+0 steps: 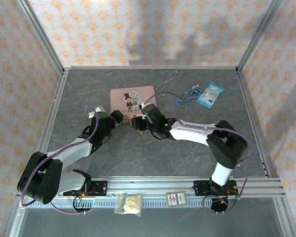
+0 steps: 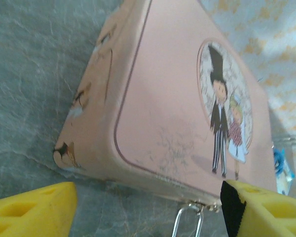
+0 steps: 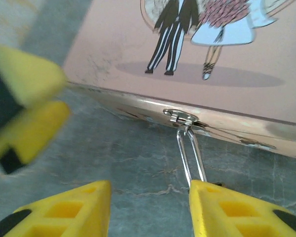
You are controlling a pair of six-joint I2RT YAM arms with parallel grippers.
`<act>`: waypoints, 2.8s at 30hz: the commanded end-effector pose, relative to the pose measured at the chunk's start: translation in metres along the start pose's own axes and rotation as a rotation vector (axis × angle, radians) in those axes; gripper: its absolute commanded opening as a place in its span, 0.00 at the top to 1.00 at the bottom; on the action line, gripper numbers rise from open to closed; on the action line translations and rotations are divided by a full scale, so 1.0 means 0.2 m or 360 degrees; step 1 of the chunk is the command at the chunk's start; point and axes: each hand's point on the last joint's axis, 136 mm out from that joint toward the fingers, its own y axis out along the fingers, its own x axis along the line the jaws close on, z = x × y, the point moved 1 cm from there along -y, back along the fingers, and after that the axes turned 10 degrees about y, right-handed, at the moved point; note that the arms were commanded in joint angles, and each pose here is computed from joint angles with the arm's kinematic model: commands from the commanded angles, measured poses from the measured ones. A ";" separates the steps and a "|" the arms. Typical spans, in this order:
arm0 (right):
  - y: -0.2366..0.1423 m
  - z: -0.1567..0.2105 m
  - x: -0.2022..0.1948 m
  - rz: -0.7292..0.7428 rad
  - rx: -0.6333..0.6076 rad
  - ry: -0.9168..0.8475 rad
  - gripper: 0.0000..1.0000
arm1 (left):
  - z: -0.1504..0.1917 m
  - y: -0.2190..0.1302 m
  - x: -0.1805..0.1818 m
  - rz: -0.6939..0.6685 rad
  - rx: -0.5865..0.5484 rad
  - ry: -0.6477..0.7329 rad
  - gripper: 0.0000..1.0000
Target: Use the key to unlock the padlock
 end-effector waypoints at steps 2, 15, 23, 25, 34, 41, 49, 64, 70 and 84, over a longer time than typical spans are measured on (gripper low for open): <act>0.08 0.14 -0.18 0.0474 0.0170 -0.0275 0.51 | -0.06 -0.03 -0.02 0.0092 -0.0078 -0.0050 0.23; 0.21 0.15 -0.23 0.0775 0.0158 -0.0412 0.48 | -0.01 -0.02 0.06 0.0151 -0.0065 -0.0148 0.23; 0.22 0.16 -0.28 0.0873 0.0163 -0.0505 0.55 | -0.02 -0.03 0.08 0.0155 -0.0072 -0.0167 0.23; 0.22 0.16 -0.30 0.0899 0.0162 -0.0532 0.56 | -0.02 -0.03 0.07 0.0162 -0.0077 -0.0174 0.23; 0.20 0.13 -0.32 0.0919 0.0140 -0.0709 0.76 | -0.03 -0.04 0.06 0.0186 -0.0083 -0.0187 0.23; 0.16 0.06 -0.27 0.0585 0.0232 -0.0908 1.00 | -0.03 -0.05 0.04 0.0215 -0.0084 -0.0163 0.23; 0.07 -0.06 -0.17 0.0192 0.0189 -0.1304 1.00 | -0.01 -0.05 0.03 0.0266 -0.0064 -0.0142 0.24; 0.17 -0.11 -0.15 0.0092 0.0252 -0.1676 1.00 | 0.08 -0.02 -0.04 0.0479 0.0048 -0.0274 0.35; 0.19 -0.10 -0.06 -0.0014 0.0225 -0.1672 1.00 | 0.09 0.02 -0.09 0.0505 0.0050 -0.0372 0.39; 0.20 -0.01 -0.04 -0.0131 0.0301 -0.1555 1.00 | 0.14 0.15 -0.24 0.0602 0.0065 -0.0483 0.55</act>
